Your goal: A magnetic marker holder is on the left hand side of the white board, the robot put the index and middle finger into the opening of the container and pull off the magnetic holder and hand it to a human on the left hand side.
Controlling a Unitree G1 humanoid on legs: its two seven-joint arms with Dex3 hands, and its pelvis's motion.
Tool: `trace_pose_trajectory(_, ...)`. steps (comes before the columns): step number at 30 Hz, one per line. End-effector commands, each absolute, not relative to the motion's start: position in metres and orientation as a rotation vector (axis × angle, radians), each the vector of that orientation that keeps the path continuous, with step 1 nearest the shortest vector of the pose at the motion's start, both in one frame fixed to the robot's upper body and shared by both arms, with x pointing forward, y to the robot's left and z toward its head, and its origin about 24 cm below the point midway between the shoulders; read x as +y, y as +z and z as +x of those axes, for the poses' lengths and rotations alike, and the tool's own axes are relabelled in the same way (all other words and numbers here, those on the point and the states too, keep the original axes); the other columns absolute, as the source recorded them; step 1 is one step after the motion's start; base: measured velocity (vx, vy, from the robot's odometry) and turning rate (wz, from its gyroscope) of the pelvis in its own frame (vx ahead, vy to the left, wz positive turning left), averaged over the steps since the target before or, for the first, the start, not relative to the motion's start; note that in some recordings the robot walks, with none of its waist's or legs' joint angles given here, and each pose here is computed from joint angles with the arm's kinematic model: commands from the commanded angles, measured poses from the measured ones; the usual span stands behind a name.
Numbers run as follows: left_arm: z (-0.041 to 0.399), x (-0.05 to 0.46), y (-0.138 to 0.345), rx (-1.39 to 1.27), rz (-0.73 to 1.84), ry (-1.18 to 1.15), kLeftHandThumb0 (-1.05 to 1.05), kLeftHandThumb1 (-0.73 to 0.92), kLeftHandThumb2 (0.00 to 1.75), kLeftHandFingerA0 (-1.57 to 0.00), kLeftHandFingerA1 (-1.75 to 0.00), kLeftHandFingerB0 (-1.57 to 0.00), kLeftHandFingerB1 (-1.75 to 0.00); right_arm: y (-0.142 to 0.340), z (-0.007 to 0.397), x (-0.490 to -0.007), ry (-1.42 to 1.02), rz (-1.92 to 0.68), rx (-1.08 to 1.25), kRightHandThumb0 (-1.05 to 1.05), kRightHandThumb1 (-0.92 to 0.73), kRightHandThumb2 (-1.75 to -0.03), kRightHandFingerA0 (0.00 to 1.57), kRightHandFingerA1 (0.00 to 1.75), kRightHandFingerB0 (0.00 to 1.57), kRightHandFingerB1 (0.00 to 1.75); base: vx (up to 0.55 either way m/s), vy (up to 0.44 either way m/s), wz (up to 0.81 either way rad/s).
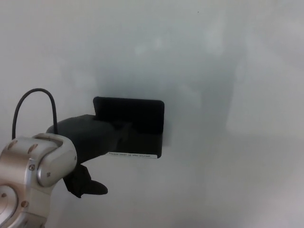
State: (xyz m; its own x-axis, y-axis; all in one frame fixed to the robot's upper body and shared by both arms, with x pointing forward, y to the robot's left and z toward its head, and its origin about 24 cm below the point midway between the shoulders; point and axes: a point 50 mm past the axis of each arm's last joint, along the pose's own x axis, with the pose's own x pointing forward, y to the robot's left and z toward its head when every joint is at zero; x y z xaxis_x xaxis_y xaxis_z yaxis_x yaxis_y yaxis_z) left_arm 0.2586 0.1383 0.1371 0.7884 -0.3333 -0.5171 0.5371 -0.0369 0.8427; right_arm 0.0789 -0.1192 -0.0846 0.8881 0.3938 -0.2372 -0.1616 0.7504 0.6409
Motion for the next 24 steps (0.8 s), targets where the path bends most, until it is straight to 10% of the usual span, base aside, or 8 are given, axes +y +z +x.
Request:
trace_pose_trajectory(1,0.258,0.145,0.121,0.239,1.454,-0.712,-0.38,0.27,0.92,0.00,-0.47,0.00,-0.45,-0.085,0.075,-0.123,0.302,0.652,0.377,-0.62,-0.69,-0.62,0.85,0.47,0.65,0.43,0.00,0.000,0.00)
trace_pose_trajectory(13,0.268,0.151,0.125,0.234,1.456,-0.664,-0.38,0.27,0.92,-0.01,-0.47,0.00,-0.45,-0.084,0.074,-0.124,0.296,0.641,0.379,-0.63,-0.70,-0.62,0.84,0.47,0.66,0.43,0.00,0.000,0.00)
trace_pose_trajectory(14,0.272,0.153,0.129,0.228,1.462,-0.651,-0.78,0.64,0.60,-0.22,-0.31,-0.18,-0.28,-0.084,0.074,-0.124,0.299,0.642,0.379,-0.62,-0.72,-0.63,0.85,0.47,0.66,0.43,0.00,0.000,0.00)
trace_pose_trajectory(24,0.295,0.175,0.139,0.298,1.473,-0.544,-0.79,0.48,0.82,-0.28,-0.44,-0.14,-0.37,-0.085,0.073,-0.124,0.310,0.634,0.377,-0.61,-0.72,-0.63,0.85,0.46,0.68,0.43,0.00,0.000,0.00)
